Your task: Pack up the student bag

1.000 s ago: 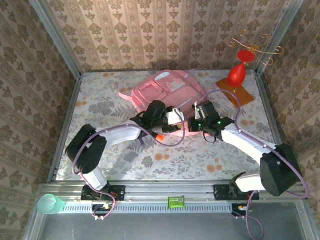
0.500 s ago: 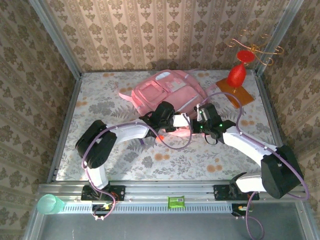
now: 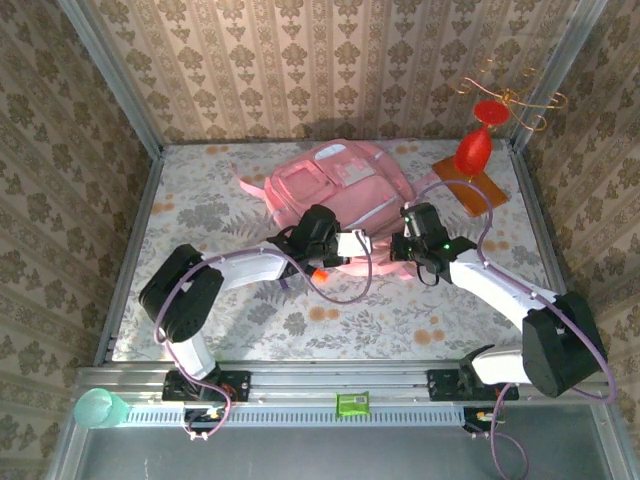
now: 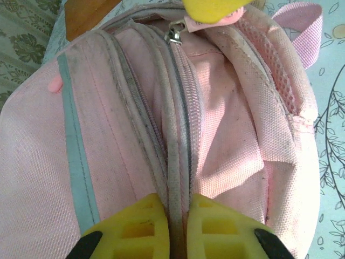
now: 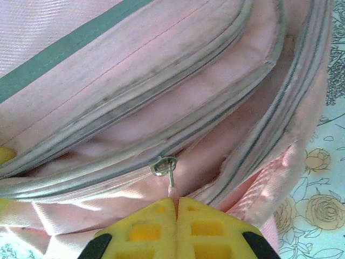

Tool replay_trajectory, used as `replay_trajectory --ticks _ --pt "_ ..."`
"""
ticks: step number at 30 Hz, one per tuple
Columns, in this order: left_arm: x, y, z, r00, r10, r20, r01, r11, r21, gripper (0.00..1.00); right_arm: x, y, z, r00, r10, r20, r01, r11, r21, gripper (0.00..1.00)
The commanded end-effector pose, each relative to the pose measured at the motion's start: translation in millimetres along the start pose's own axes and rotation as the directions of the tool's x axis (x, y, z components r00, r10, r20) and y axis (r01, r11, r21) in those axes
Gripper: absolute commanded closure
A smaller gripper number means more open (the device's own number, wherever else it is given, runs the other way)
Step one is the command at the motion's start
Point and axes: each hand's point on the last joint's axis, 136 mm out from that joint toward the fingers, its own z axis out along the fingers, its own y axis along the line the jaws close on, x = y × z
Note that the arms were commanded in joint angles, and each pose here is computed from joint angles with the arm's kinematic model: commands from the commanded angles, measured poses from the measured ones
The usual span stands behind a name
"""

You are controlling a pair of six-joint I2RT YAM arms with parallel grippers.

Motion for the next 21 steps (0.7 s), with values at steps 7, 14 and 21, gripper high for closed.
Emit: replay_trajectory --ticks 7,14,21 --pt "-12 17 -20 0.994 -0.069 0.082 0.070 0.997 -0.015 1.00 11 9 13 0.997 -0.055 -0.046 0.049 0.991 -0.121 1.00" --pt "-15 18 -24 0.993 -0.069 0.094 0.070 0.997 -0.017 1.00 19 1 23 0.998 -0.047 -0.044 0.042 0.993 -0.107 0.97" --pt "-16 17 -26 0.992 -0.072 0.102 0.074 0.997 -0.015 1.00 27 0 37 0.997 -0.038 -0.060 0.031 0.993 -0.114 0.90"
